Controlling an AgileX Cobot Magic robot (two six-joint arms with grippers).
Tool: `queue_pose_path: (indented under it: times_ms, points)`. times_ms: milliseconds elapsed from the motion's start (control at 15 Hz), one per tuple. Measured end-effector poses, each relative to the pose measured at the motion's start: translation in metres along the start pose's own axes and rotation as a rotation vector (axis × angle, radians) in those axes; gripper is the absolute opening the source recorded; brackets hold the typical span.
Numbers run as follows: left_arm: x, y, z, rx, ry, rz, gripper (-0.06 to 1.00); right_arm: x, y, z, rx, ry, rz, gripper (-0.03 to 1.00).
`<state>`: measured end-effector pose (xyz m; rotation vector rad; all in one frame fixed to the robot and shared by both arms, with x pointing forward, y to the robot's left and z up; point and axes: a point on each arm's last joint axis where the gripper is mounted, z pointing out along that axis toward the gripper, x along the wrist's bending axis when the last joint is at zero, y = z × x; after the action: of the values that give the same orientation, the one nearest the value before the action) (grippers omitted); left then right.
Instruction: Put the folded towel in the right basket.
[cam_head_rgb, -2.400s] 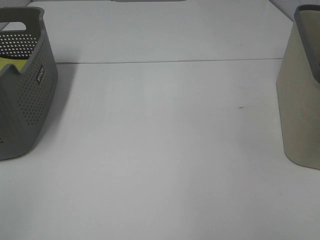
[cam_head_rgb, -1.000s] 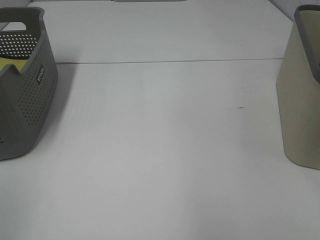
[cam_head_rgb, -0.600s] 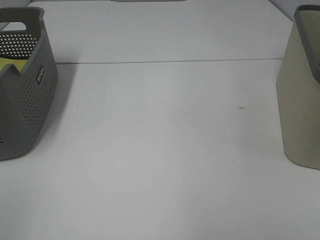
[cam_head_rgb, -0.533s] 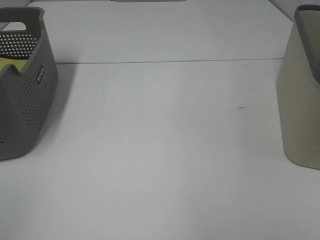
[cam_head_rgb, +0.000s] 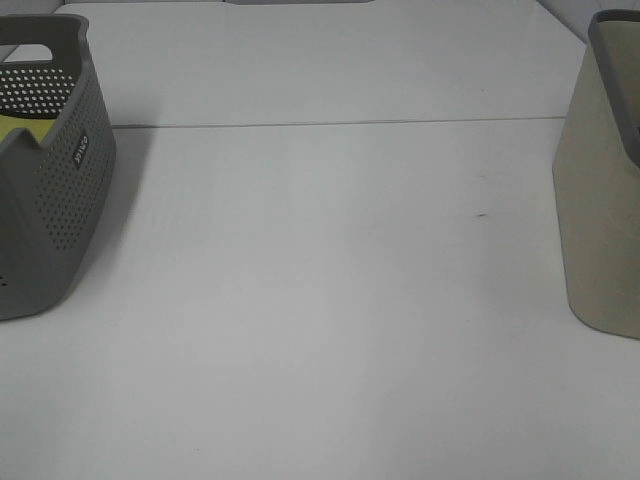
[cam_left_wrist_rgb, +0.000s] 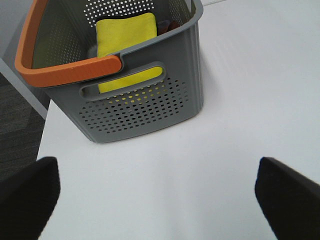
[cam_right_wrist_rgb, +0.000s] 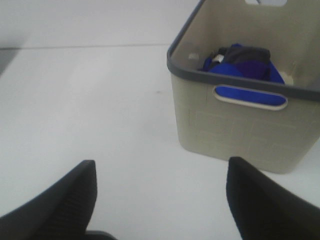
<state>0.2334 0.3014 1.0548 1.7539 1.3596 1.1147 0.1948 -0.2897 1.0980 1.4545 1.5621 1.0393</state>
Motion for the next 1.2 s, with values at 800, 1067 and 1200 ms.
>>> queue_pose_path:
  times_ms: [800,1067,1200]
  points:
    - [0.0,0.0,0.0,0.0,0.0,0.0,0.99,-0.002,-0.041,0.061,0.161,0.042,-0.091,0.71]
    - [0.0,0.0,0.0,0.0,0.0,0.0,0.99,0.0,-0.041,0.061,0.158,0.062,-0.129,0.71]
    - [0.0,0.0,0.0,0.0,0.0,0.0,0.99,0.001,-0.041,0.061,0.155,0.074,-0.12,0.71]
